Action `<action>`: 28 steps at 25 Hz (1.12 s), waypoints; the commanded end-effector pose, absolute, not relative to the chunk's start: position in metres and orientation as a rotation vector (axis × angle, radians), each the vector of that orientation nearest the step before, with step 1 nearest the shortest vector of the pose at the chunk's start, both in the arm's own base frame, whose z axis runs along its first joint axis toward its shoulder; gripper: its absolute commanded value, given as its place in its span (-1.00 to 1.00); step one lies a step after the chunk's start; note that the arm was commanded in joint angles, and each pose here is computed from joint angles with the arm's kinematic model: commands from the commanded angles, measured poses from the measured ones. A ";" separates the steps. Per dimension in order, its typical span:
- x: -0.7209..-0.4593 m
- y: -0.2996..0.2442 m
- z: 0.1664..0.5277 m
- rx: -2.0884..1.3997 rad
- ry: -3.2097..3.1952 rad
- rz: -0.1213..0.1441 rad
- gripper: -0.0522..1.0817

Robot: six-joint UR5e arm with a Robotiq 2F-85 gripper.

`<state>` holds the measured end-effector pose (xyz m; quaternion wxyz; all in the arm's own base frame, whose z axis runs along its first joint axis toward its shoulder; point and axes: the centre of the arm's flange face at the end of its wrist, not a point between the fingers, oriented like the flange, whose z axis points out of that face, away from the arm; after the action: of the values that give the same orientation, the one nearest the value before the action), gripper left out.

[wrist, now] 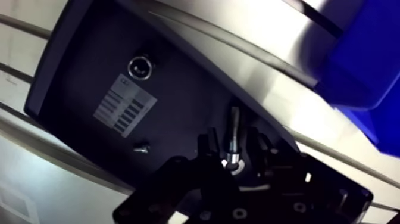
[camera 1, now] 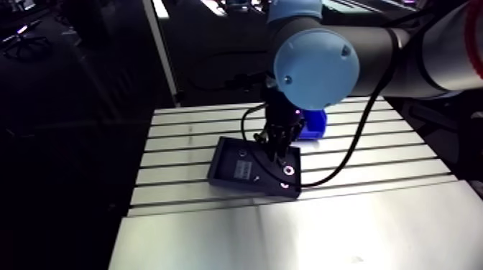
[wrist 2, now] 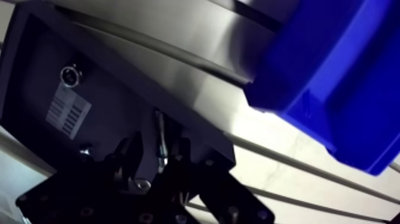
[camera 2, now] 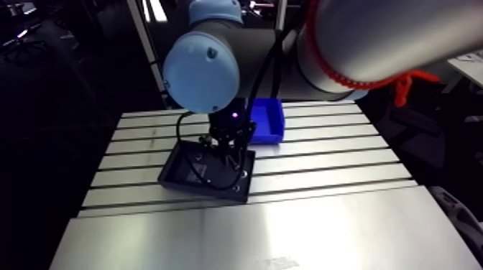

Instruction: Pick up the M10 bolt from the tray and put it into the blue bin.

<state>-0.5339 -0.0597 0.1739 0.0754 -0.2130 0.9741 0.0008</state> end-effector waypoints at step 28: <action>-0.531 -0.060 0.171 -0.641 2.913 0.001 0.32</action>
<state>-0.5323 -0.0593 0.1715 0.0783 -0.2134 0.9738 0.0008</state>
